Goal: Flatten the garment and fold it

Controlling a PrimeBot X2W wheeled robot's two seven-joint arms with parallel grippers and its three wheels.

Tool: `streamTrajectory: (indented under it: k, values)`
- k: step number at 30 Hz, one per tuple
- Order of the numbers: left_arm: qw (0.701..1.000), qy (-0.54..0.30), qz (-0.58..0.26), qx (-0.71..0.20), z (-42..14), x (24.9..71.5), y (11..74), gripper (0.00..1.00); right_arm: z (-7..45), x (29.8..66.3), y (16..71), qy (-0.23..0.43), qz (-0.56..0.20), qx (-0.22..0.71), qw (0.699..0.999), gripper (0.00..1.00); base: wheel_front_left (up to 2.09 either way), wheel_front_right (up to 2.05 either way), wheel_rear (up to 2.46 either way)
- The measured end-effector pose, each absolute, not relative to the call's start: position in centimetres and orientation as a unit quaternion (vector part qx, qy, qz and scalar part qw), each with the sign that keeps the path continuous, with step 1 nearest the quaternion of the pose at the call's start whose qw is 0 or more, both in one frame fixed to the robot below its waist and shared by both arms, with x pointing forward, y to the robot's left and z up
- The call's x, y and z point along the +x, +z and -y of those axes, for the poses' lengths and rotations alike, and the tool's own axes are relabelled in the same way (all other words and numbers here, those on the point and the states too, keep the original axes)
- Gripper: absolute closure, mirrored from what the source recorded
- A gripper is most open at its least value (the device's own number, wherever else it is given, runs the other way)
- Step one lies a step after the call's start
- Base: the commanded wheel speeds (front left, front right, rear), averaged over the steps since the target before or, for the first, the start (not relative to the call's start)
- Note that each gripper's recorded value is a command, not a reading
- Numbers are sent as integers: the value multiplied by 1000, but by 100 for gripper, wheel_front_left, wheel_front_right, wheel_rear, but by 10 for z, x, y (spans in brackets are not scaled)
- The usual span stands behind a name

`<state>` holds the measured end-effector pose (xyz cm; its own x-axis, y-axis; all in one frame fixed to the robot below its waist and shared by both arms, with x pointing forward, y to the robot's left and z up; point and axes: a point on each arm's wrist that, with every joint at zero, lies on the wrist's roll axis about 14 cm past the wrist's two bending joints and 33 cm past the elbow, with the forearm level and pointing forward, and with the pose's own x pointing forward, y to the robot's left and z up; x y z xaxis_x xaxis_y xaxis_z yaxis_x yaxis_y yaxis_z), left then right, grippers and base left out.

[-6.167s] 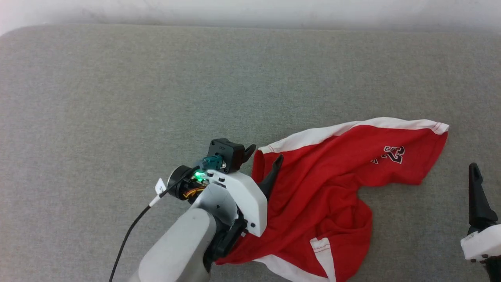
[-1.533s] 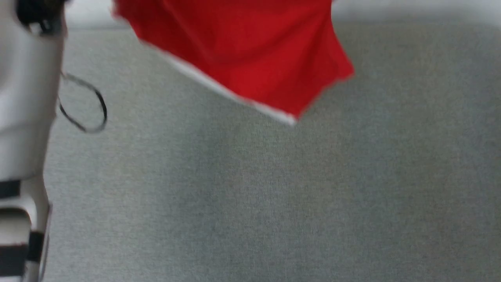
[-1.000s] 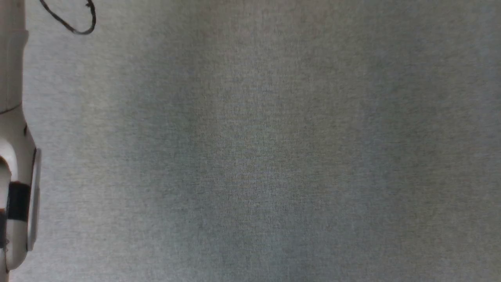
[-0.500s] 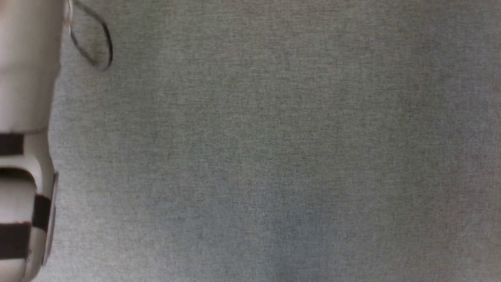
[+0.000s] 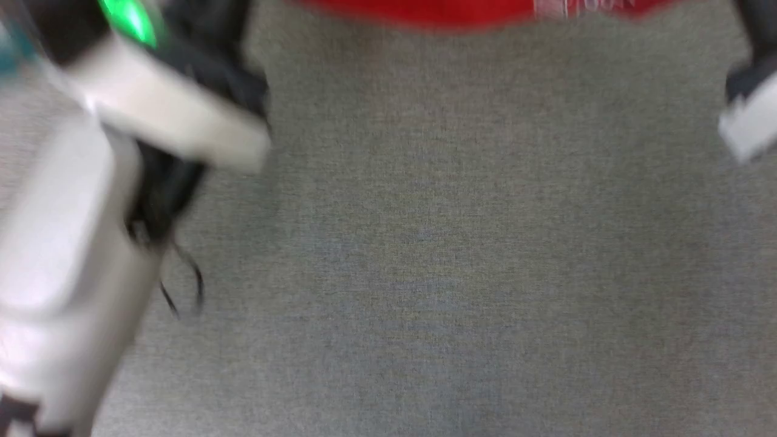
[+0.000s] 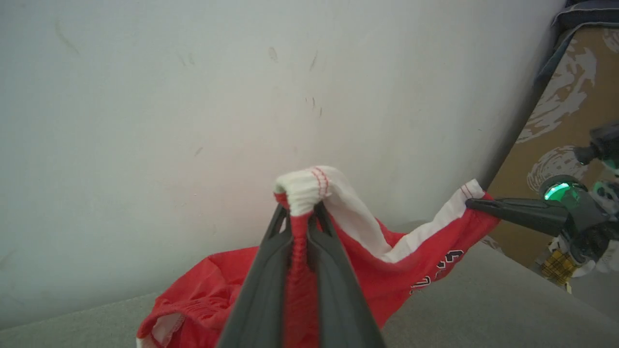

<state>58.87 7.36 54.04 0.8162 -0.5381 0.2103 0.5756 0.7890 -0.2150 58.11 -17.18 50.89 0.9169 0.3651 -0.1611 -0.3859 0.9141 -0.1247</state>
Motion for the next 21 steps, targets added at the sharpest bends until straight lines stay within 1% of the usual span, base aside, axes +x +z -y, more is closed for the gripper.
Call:
streamTrajectory:
  k: [5, 9, 14, 21]
  values:
    - [938, -324, 55, -110, -64, 524, 527, 100, 176, 532, 502, 177, -89, -37, 979, 100, 0, 0, 0]
    - [944, -313, 29, -102, -64, 483, 507, 100, 175, 494, 488, 164, -118, 3, 979, 100, 0, 0, 0]
    - [955, -278, -10, -105, -72, 442, 487, 100, 182, 451, 474, 140, -152, 37, 978, 100, 0, 0, 0]
    - [959, -256, -51, -112, -77, 390, 473, 100, 184, 387, 454, 129, -209, 72, 967, 100, 0, 0, 0]
